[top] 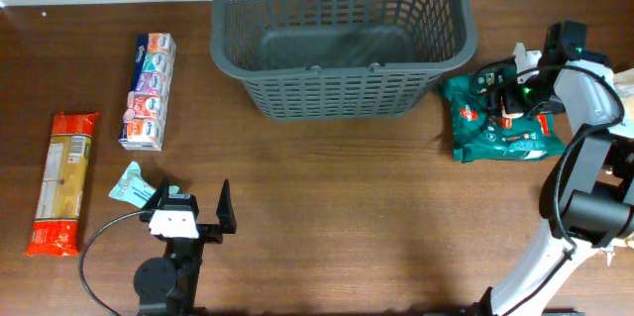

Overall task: Pack container
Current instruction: 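Close the right gripper on the green pouch and lift it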

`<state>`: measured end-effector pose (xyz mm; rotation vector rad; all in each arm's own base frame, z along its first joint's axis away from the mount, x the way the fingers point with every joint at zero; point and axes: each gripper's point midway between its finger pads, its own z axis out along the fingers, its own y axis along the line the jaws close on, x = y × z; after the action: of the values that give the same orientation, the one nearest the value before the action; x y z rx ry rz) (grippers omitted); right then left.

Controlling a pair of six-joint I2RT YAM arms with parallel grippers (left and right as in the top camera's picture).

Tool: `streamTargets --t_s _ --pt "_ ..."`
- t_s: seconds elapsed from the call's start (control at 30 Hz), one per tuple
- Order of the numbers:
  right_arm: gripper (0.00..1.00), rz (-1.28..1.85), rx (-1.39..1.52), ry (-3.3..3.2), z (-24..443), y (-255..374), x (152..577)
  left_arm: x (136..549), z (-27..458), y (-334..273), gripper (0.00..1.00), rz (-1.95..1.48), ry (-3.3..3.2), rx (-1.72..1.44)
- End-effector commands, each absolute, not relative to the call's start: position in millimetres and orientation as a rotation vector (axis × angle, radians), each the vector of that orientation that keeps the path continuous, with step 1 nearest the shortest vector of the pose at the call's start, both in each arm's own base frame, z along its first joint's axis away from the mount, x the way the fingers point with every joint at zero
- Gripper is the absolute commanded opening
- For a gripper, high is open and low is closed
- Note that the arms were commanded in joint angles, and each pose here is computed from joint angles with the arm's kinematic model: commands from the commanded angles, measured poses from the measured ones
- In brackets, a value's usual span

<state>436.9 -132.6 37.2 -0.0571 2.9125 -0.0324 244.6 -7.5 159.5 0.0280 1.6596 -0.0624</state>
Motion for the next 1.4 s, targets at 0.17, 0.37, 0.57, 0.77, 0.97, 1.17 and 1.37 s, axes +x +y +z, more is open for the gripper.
streamTargets --t_s 0.17,0.37,0.57,0.77,0.97,1.17,1.37 --pt "0.96 -0.012 -0.049 2.969 17 -131 422 245 158 -8 0.99 -0.060 1.655 0.035" --pt "0.99 -0.011 -0.049 2.968 17 -131 422 245 158 -8 0.99 -0.060 1.655 0.035" --pt "0.99 -0.010 -0.049 2.968 17 -131 422 245 158 -8 0.99 -0.060 1.656 0.035" --pt "0.41 0.006 -0.050 2.967 17 -129 422 245 158 -8 0.99 -0.060 1.655 0.035" --pt "0.04 0.055 -0.053 2.967 11 -123 419 245 158 -8 0.99 -0.060 1.655 0.035" --pt "0.04 0.056 -0.046 2.942 12 -123 425 245 158 -8 0.99 -0.060 1.655 0.035" --pt "0.04 0.040 0.019 2.893 24 -128 440 245 158 -8 0.99 -0.060 1.656 0.035"
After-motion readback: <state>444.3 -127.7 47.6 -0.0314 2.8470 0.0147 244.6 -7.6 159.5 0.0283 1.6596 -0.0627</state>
